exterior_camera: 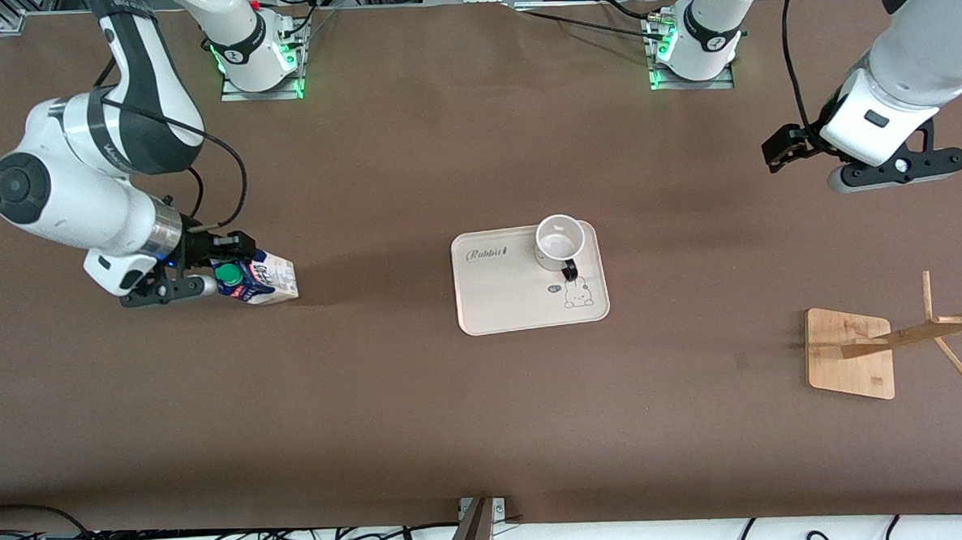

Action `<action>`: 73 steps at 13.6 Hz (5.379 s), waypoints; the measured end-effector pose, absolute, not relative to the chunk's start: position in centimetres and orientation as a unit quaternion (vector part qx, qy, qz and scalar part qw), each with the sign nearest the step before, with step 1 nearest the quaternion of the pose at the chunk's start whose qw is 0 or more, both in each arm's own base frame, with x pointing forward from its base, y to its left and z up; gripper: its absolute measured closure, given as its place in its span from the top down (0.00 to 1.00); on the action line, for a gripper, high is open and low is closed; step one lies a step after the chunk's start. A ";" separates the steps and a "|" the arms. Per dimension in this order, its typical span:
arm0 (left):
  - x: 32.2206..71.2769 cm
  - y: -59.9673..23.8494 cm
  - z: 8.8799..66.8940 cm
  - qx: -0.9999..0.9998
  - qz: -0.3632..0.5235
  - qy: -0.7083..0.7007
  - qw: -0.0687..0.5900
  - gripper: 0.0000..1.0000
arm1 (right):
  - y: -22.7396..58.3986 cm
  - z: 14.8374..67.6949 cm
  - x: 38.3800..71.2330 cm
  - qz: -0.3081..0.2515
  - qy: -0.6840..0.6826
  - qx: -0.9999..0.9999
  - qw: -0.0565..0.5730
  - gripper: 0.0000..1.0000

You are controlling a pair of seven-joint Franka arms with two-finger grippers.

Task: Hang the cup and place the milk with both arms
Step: 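Carry the carton off the tray with the right gripper while the left gripper advances, then set the carton down with the right gripper while the left gripper grasps the mug, then lift the white mug with the left gripper toward the wooden stand, then hang the mug handle on a stand peg with the left gripper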

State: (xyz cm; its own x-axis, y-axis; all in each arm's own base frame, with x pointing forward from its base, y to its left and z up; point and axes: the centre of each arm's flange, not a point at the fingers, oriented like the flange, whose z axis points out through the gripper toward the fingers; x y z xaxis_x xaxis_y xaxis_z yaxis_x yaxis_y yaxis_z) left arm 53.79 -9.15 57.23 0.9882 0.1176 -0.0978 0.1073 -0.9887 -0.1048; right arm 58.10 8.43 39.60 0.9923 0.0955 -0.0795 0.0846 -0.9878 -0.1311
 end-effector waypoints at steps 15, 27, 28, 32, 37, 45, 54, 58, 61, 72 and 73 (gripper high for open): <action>55.3 -27.9 43.2 -0.993 0.073 -0.090 0.031 1.00 | 5.4 33.5 56.4 -0.005 -0.025 -0.998 0.050 0.55; 52.4 -41.5 24.3 -0.979 0.046 -0.197 0.014 0.93 | 6.1 43.0 58.3 0.009 -0.055 -0.997 0.049 1.00; 51.9 -42.1 23.9 -0.977 0.048 -0.207 0.016 0.81 | 6.0 45.1 57.9 0.011 -0.063 -0.997 0.043 1.00; 51.7 -42.8 23.7 -0.975 0.042 -0.216 0.017 0.38 | 6.0 54.6 56.3 0.027 -0.080 -0.996 0.038 1.00; 53.4 -42.5 26.3 -0.974 0.025 -0.223 0.011 0.07 | 5.6 59.0 56.5 0.025 -0.085 -0.996 0.015 1.00; 61.1 -29.7 44.9 -0.976 0.034 -0.179 0.116 0.07 | 4.8 60.2 57.1 0.014 -0.080 -0.997 -0.006 1.00; 68.3 -5.6 50.7 -0.995 0.035 0.019 0.086 0.07 | 4.4 59.4 57.2 0.032 -0.077 -0.997 -0.005 1.00; 68.8 -3.5 51.2 -0.994 0.026 0.052 0.088 0.07 | 3.4 59.3 57.2 0.036 -0.071 -0.997 -0.001 1.00; 69.1 0.0 51.0 -0.993 0.028 0.063 0.099 0.07 | 3.4 59.2 57.0 0.042 -0.071 -0.997 -0.001 1.00; 68.7 4.6 50.6 -0.990 0.050 0.085 0.106 0.07 | 3.3 59.1 57.0 0.043 -0.070 -0.997 0.000 1.00; 68.7 5.3 50.6 -0.989 0.051 0.085 0.105 0.07 | 3.3 59.1 57.0 0.043 -0.070 -0.997 0.000 1.00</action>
